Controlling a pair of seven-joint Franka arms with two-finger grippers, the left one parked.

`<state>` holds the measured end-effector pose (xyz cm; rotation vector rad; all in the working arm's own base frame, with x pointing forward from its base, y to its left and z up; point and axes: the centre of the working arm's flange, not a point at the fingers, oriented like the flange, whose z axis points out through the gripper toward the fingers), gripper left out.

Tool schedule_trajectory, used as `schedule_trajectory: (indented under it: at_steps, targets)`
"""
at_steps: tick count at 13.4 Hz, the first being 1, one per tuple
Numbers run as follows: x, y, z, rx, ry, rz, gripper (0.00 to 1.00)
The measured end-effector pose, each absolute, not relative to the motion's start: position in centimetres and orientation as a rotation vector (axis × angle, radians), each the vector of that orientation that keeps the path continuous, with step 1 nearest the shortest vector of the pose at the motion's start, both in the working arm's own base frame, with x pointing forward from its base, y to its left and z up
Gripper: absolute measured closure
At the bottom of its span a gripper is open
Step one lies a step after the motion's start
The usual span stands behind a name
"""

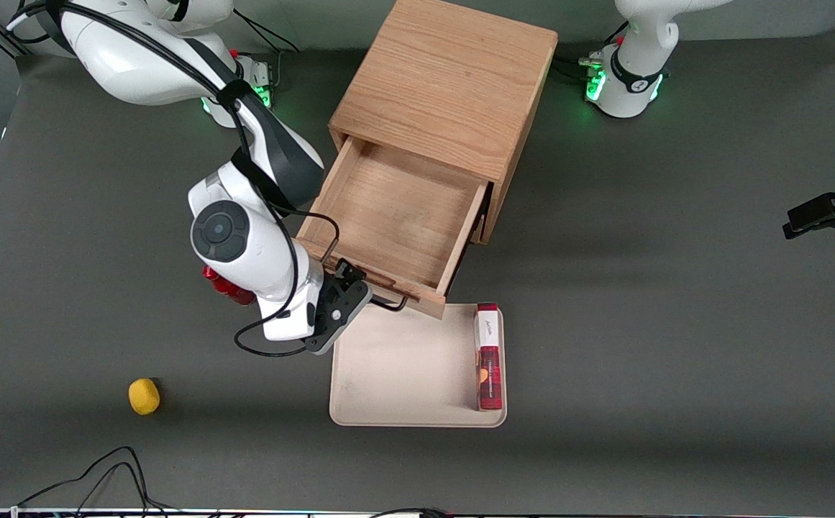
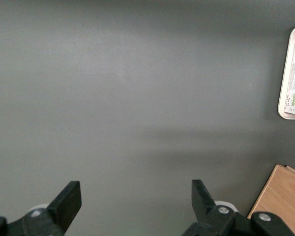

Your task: Open upper drawer

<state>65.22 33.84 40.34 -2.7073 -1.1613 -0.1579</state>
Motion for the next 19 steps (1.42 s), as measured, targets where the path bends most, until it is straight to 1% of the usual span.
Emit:
schedule_trajectory:
  at_steps: [4, 7, 9, 11, 14, 17, 19]
  targets:
    - [65.6, 33.0, 40.5, -2.657, -1.051, -0.12, 0.0]
    - [65.4, 32.9, 40.4, -2.603, -0.976, -0.055, 0.0]
    - [65.5, 31.9, 40.8, -2.563, -0.919, 0.009, 0.0]
    - [65.5, 31.1, 42.0, -2.54, -0.908, 0.067, 0.0]
    - [65.5, 30.0, 44.7, -2.529, -0.928, 0.113, 0.0]
    - [65.0, 29.1, 48.0, -2.557, -0.973, 0.118, 0.0]
    - [64.0, 28.7, 50.5, -2.598, -0.984, 0.121, 0.0]
